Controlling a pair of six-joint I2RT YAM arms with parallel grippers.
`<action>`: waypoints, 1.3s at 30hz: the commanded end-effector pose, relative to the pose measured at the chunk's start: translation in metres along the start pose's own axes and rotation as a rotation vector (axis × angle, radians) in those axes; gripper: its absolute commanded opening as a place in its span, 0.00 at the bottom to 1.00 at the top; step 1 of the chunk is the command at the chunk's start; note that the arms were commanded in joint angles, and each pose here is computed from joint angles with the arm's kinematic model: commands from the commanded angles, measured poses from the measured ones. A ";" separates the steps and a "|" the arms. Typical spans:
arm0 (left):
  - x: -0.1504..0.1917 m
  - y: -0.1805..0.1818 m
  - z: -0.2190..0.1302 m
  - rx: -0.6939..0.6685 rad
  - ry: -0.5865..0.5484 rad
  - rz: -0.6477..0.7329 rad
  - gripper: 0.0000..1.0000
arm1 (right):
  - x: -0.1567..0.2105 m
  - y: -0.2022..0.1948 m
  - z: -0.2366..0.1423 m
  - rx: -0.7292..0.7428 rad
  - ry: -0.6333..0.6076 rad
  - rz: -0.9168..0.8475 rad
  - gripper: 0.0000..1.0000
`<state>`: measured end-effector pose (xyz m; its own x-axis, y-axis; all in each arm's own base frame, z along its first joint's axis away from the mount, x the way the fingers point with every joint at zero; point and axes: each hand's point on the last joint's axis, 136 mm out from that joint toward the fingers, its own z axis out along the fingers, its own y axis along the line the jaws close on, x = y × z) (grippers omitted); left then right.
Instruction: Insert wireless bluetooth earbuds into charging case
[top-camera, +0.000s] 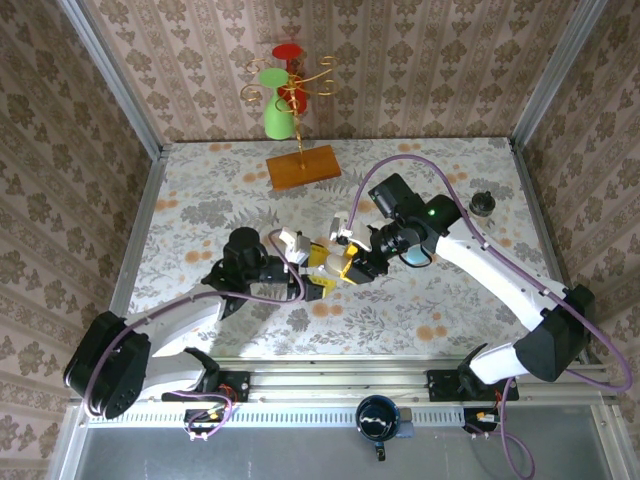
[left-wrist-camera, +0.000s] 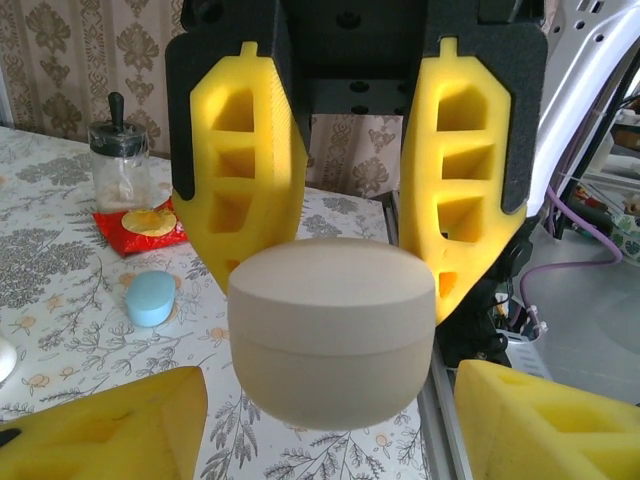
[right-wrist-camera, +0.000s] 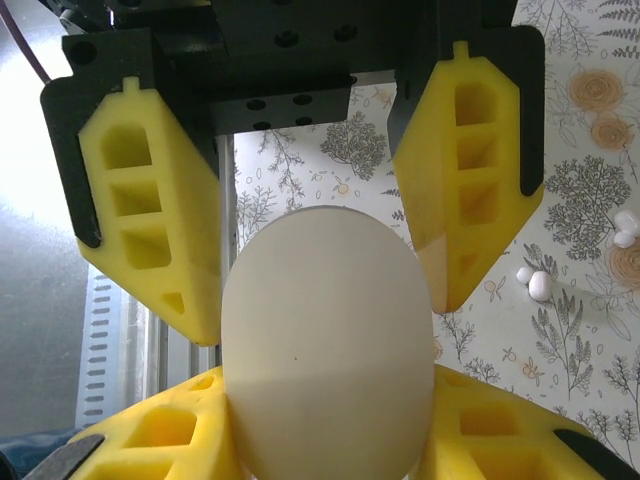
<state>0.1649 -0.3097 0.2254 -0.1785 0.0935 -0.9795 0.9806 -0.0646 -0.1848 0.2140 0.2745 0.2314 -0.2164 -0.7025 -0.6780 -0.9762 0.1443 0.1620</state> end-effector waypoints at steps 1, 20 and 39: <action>-0.017 -0.007 0.003 0.054 -0.037 0.019 0.65 | -0.002 0.006 0.005 -0.045 -0.009 -0.014 0.18; -0.024 -0.008 0.005 0.080 -0.058 0.008 0.54 | 0.004 0.007 0.009 -0.065 0.013 -0.014 0.16; -0.019 -0.009 0.003 0.094 -0.059 0.057 0.30 | -0.002 -0.015 0.003 0.055 -0.065 0.055 0.53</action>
<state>0.1638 -0.3140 0.2296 -0.2226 0.0701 -0.9724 0.9667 -0.1138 -0.2294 0.2161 0.2760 0.2221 -0.2351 -0.6924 -0.6822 -0.9718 0.1526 0.1800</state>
